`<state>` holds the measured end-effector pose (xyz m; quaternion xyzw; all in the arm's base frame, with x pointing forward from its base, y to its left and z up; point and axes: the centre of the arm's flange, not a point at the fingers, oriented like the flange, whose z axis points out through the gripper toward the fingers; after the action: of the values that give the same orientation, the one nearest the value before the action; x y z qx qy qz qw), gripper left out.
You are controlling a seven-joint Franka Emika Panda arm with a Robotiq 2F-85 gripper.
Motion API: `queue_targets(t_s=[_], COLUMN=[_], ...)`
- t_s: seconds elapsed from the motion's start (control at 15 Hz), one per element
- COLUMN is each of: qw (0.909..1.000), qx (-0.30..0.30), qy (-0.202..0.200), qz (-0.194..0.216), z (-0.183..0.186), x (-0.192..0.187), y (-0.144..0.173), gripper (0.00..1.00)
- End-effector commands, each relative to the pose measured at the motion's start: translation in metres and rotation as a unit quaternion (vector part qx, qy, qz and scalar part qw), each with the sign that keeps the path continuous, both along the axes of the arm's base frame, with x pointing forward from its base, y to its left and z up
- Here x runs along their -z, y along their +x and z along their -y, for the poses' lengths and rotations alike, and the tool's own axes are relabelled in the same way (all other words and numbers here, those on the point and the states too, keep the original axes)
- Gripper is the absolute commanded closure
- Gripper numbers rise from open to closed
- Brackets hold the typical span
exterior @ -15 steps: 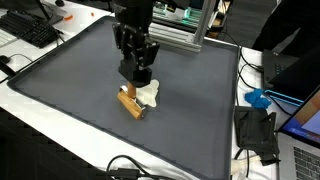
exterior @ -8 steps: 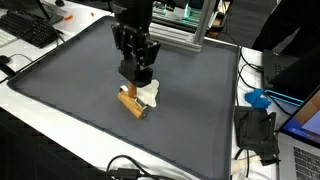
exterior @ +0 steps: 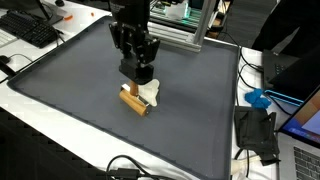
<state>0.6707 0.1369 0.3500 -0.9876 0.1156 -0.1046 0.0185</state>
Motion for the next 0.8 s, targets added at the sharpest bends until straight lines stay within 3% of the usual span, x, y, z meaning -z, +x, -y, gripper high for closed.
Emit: queue_targets(t_s=[0.0, 0.73], qw=[0.9988, 0.9924], qx=[-0.016, -0.034], qy=[0.006, 0.002], qz=[-0.045, -0.118], z=[-0.003, -0.012], x=[0.006, 0.007], y=[-0.007, -0.022], gripper=[0.73, 0.73])
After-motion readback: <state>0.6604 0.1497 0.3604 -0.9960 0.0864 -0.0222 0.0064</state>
